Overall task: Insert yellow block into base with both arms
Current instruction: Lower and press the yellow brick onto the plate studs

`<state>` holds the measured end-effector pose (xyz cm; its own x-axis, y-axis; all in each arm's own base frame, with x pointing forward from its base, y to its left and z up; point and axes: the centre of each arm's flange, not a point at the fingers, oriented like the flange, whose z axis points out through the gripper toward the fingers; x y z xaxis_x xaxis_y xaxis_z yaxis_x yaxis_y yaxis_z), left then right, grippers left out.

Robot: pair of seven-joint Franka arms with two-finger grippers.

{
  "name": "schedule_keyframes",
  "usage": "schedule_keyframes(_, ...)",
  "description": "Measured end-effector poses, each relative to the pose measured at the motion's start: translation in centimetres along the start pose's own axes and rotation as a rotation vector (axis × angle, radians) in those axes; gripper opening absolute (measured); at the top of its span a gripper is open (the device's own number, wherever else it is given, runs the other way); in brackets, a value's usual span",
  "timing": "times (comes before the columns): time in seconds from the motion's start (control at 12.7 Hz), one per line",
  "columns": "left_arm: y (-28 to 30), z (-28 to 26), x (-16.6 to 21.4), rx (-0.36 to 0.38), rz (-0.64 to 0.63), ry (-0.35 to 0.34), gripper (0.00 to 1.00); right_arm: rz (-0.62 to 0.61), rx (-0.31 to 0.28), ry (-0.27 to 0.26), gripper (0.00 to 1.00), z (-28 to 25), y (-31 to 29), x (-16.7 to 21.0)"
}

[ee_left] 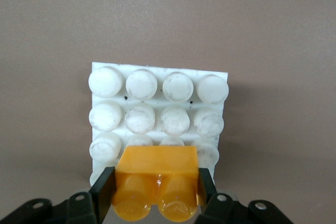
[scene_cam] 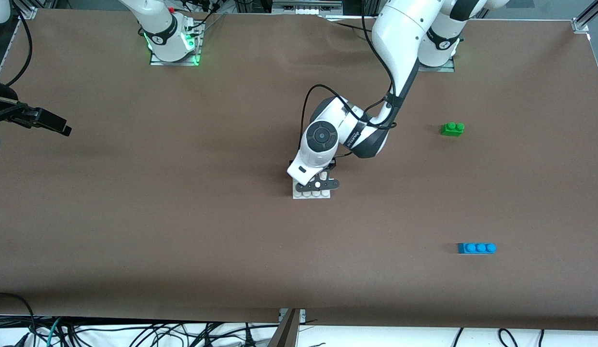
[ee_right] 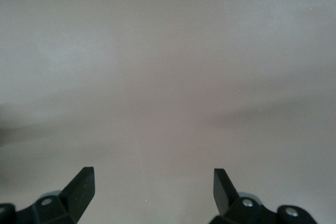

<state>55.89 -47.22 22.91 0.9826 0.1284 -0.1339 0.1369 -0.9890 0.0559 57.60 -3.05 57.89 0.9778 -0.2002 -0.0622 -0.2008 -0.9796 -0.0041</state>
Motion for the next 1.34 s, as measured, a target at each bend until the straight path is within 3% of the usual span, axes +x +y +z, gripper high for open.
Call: schedule_keyframes(1.34,-0.49,0.98,0.56,0.016,-0.010,-0.004,0.68,-0.001,-0.001,-0.004,1.00,0.04,-0.04,-0.05)
